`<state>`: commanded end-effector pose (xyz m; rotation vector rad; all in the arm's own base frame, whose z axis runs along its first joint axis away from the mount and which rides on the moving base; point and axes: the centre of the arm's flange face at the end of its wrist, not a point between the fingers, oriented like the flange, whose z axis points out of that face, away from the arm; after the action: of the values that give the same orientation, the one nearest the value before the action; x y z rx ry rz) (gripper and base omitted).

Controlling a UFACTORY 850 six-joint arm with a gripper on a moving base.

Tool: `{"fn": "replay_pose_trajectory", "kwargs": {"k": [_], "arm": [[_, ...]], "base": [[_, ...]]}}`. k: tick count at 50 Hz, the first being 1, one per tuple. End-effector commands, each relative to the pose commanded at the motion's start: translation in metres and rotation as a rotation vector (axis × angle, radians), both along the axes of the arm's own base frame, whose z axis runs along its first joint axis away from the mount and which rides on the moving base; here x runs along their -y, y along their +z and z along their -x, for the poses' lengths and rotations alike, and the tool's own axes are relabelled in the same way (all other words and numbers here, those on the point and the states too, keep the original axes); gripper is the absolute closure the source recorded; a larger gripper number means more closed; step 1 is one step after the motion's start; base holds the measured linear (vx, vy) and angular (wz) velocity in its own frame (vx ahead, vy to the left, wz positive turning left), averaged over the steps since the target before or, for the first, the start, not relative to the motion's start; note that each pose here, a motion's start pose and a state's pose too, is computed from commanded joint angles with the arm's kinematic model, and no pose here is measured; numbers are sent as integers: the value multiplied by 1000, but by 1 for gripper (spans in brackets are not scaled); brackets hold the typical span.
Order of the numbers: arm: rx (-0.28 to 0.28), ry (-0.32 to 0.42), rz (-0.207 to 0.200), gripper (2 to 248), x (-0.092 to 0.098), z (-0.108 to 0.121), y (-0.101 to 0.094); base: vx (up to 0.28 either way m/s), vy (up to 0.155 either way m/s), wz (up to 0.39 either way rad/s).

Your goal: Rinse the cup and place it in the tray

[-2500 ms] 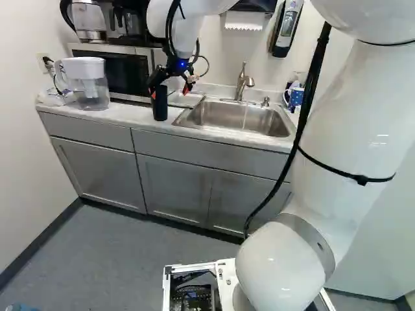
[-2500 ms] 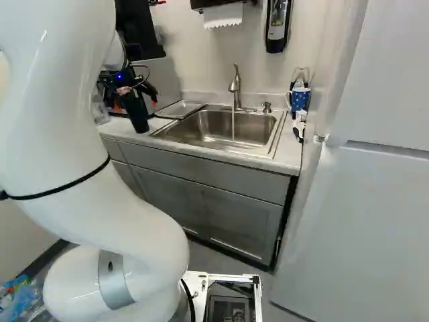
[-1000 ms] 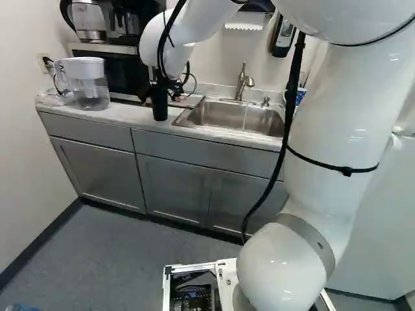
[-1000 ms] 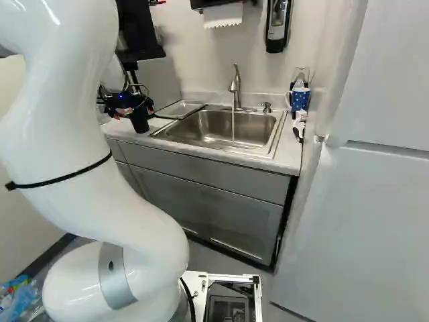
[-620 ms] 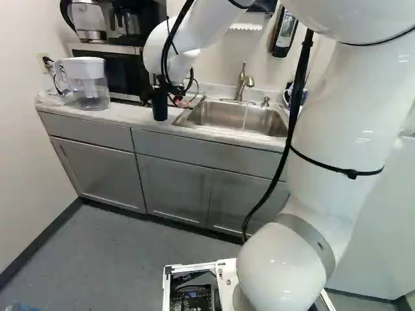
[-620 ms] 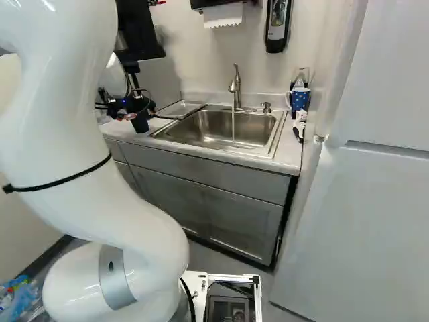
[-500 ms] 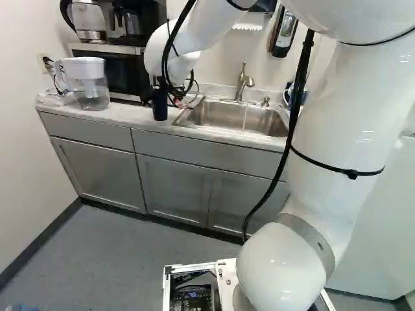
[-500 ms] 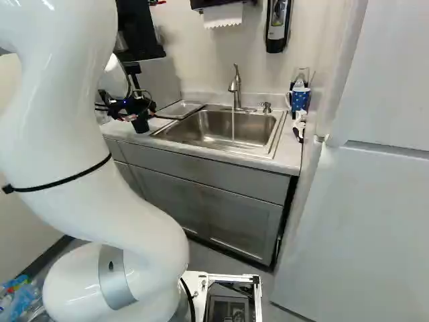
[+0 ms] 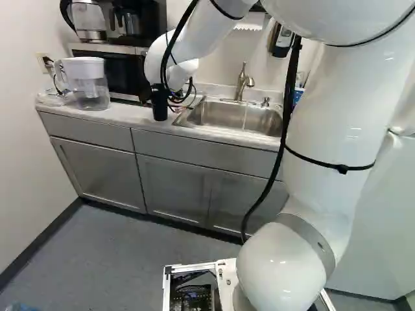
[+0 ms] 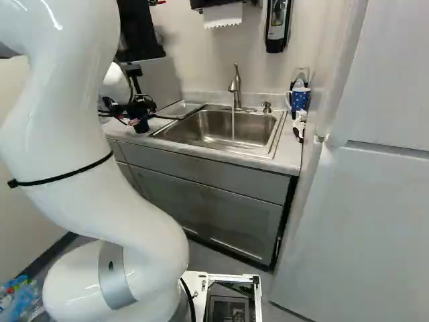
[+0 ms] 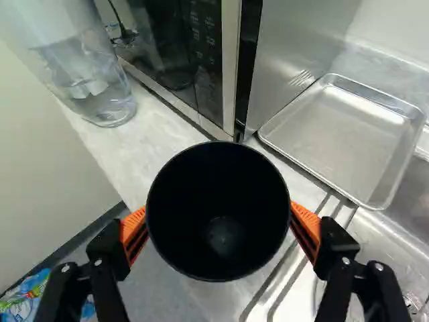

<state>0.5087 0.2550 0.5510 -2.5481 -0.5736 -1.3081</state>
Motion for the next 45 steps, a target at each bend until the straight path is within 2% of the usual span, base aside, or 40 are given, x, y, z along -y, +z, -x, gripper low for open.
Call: {"fn": "replay_pose_trajectory", "kwargs": {"k": [26, 45], "arm": [[90, -3, -56, 3, -4, 4, -17], [154, -8, -95, 3, -1, 17, -29]], "base": [[0, 0, 0], [0, 0, 0]]}}
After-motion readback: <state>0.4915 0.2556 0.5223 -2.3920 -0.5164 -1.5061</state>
